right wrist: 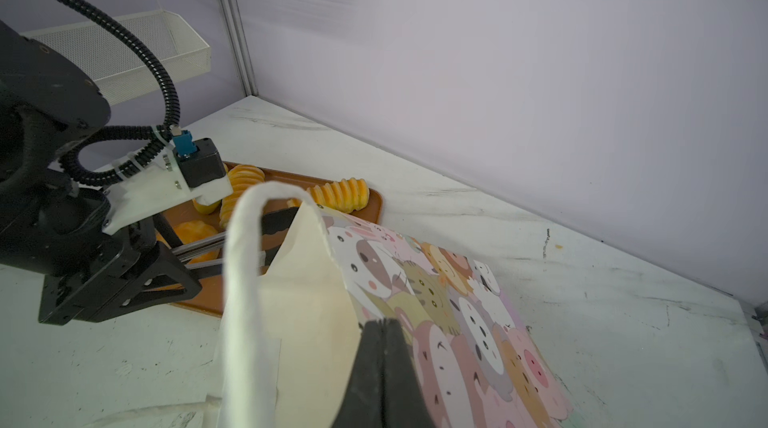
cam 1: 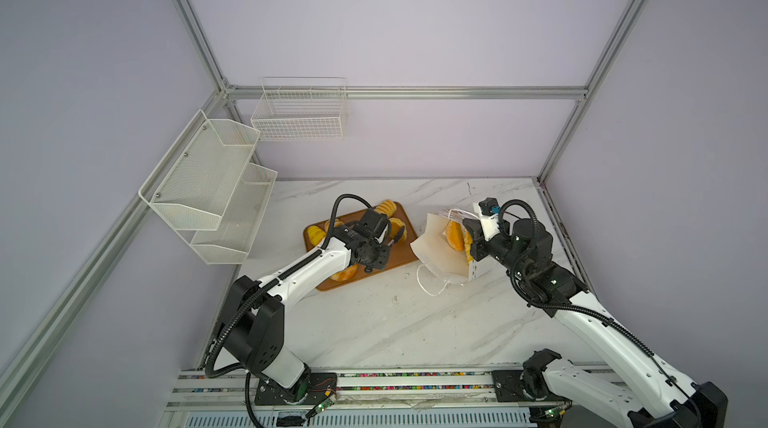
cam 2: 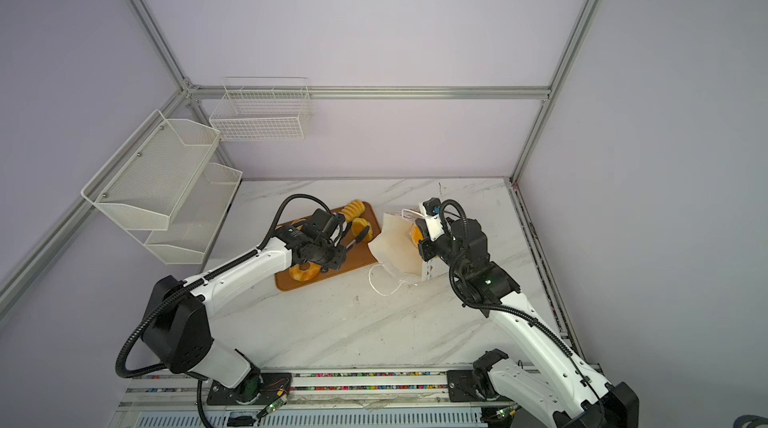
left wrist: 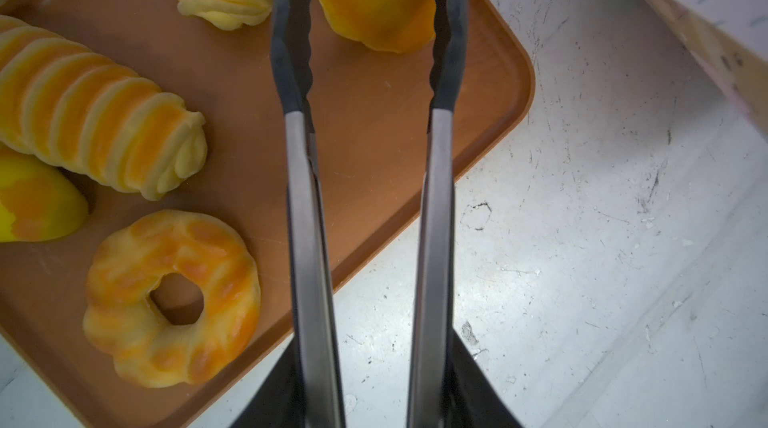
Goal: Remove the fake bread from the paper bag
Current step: 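Lower the bread onto the tray and open the left tongs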
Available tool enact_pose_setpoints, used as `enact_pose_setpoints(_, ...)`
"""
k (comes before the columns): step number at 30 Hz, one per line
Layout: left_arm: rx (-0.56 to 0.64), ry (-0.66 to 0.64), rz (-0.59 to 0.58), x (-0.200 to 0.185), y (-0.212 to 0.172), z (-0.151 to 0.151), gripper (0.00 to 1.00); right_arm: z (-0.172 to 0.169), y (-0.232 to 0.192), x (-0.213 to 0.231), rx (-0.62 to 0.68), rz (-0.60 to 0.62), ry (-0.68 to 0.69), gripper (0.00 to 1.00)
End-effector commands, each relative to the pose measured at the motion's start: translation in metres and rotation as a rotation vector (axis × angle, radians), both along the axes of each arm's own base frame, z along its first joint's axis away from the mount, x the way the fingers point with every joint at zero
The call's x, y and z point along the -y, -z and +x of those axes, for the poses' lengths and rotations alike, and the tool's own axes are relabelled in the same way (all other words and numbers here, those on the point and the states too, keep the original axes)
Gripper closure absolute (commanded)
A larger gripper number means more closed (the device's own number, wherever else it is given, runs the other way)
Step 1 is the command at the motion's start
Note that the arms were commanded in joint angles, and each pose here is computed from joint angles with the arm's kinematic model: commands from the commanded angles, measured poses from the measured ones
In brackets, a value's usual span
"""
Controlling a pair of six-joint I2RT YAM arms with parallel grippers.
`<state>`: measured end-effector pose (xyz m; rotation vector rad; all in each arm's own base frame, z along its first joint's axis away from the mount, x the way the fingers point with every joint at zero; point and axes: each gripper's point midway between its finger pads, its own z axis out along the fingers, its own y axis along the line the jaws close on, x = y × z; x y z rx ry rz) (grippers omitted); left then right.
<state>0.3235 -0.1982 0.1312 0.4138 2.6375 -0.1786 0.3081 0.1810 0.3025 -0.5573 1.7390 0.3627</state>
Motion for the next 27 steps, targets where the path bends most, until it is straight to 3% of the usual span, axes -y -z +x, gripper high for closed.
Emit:
enact_pose_setpoints(1, -0.01, 0.007, 0.016, -0.008, 0.007, -0.008, 0.57, 0.001, -0.011, -0.001, 0.043, -0.005, -0.003, 1.0)
enact_pose_setpoints(11, -0.041, 0.006, 0.039, -0.015, 0.02, -0.019, 0.58, 0.001, -0.008, 0.0, 0.017, -0.007, 0.005, 1.0)
enact_pose_setpoints(18, -0.082, -0.021, 0.034, -0.031, 0.028, -0.047, 0.58, 0.001, -0.005, 0.0, 0.008, -0.012, 0.005, 1.0)
enact_pose_setpoints(27, -0.045, -0.034, -0.019, -0.05, -0.002, -0.081, 0.65, 0.004, -0.002, -0.004, -0.002, -0.008, -0.009, 1.0)
